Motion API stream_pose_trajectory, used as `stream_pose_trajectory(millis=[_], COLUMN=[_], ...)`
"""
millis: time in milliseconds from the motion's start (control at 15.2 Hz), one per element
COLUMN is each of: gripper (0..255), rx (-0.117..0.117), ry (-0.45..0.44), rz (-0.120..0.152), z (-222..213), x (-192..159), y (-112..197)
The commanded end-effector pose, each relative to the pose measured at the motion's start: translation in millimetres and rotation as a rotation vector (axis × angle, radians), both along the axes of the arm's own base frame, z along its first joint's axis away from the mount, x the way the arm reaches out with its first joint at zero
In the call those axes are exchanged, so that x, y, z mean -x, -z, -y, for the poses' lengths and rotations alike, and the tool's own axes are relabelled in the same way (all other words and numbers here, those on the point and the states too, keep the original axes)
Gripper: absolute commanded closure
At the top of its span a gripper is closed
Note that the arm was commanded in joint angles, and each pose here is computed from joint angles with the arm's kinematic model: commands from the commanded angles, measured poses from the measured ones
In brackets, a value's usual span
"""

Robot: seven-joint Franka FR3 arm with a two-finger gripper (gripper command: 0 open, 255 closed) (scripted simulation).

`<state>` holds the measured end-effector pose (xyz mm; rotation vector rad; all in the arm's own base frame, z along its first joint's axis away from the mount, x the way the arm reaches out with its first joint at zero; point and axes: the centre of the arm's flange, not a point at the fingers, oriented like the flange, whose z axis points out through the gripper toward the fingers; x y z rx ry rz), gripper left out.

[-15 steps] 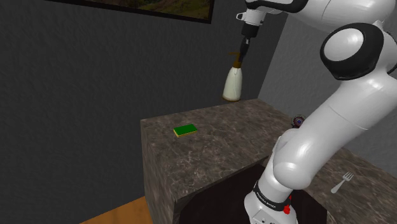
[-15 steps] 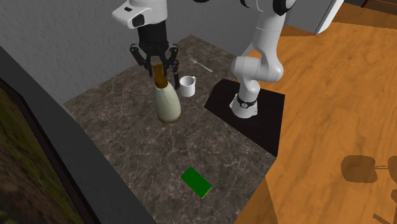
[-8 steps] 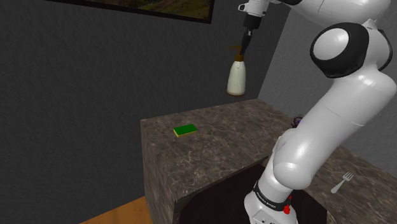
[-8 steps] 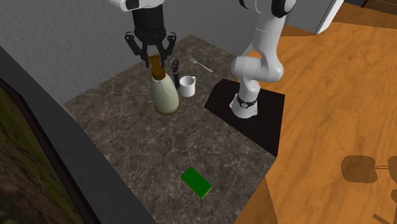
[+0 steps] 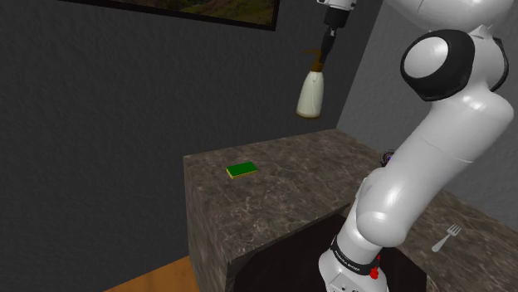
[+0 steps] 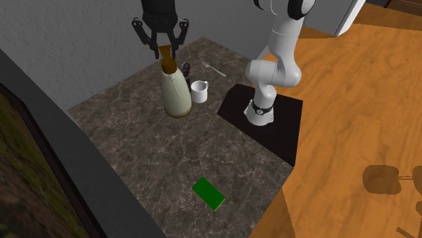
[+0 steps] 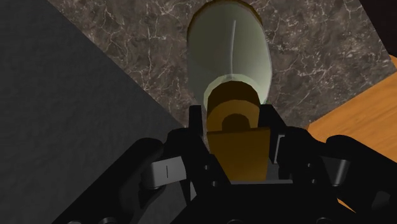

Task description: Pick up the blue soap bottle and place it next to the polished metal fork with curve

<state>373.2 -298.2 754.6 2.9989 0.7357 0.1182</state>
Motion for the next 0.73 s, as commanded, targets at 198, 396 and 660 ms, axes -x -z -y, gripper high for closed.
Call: stream_pose_trajectory(millis=[198, 396, 660], gripper=[255, 255, 255], rx=[0.001, 0.001, 0.001], ry=[0.0, 0.0, 0.0], rz=[0.001, 0.001, 0.001], z=[0.5, 1.1, 1.8], x=[64.4, 104.0, 156.8], y=[-3.5, -3.6, -3.7])
